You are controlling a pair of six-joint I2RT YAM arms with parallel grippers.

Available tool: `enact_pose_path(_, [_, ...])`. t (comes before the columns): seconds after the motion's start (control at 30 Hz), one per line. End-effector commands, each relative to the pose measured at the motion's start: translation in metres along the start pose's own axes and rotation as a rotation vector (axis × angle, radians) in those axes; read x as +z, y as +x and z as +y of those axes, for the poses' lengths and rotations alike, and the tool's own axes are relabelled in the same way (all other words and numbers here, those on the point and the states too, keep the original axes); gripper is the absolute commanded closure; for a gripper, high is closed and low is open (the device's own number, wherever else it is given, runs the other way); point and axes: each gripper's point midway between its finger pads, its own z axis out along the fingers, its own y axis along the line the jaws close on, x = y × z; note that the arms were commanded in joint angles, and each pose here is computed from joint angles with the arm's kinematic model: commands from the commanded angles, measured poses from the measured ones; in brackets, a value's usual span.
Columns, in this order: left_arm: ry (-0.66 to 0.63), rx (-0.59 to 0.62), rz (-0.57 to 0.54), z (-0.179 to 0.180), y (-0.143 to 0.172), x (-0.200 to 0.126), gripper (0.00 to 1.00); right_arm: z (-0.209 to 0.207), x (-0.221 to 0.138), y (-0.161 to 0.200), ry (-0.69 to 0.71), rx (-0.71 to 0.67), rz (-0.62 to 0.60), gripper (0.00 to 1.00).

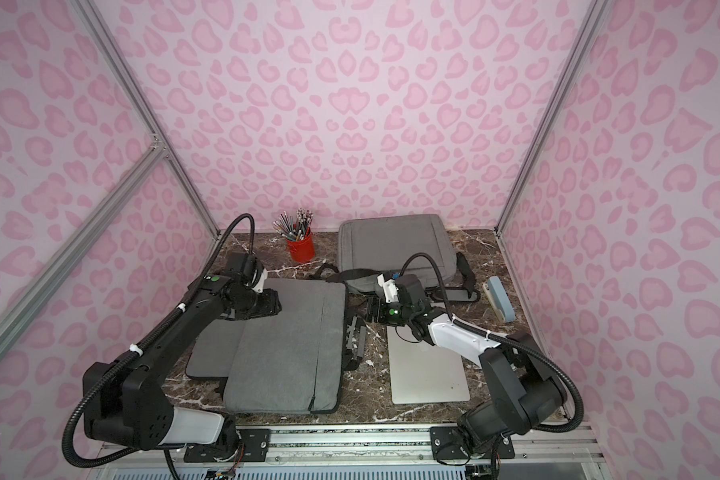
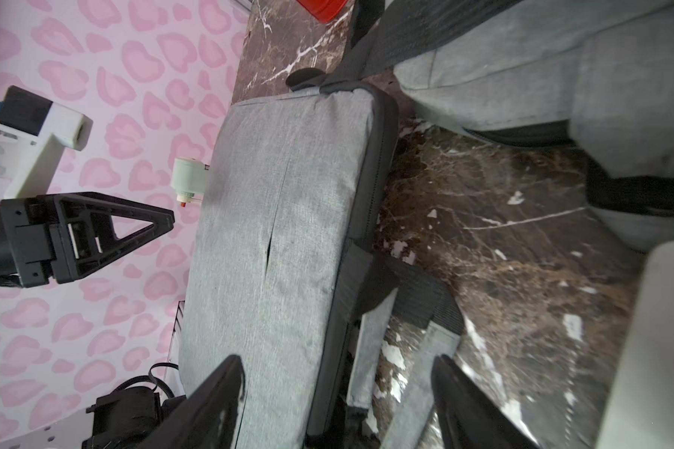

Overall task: Open the zippered laptop bag and take out the laptop
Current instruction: Pick up the zippered laptop bag.

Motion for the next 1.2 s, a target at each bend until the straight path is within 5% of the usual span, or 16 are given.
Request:
enact_pose_path(0.0, [-0.049, 0.002, 0.016, 0.031, 0.006, -0.001, 0.39, 0.003, 0.019, 0.002, -0.015, -0.014, 0.015, 0.22])
enact_pose_path(0.5, [0.011, -0.104, 0.071, 0.057, 0.008, 0.037, 0.39, 0.001, 0.082, 0.040, -0.050, -0.009, 0.173, 0.27])
enact_pose_path(0.8, [0.012, -0.110, 0.177, 0.060, 0.023, 0.060, 0.43, 0.001, 0.103, 0.058, -0.074, 0.005, 0.235, 0.44])
enact_pose_path(1.17, [0.083, -0.101, 0.166, 0.046, 0.019, 0.048, 0.85, 0.014, 0.096, 0.056, -0.105, 0.002, 0.233, 0.81])
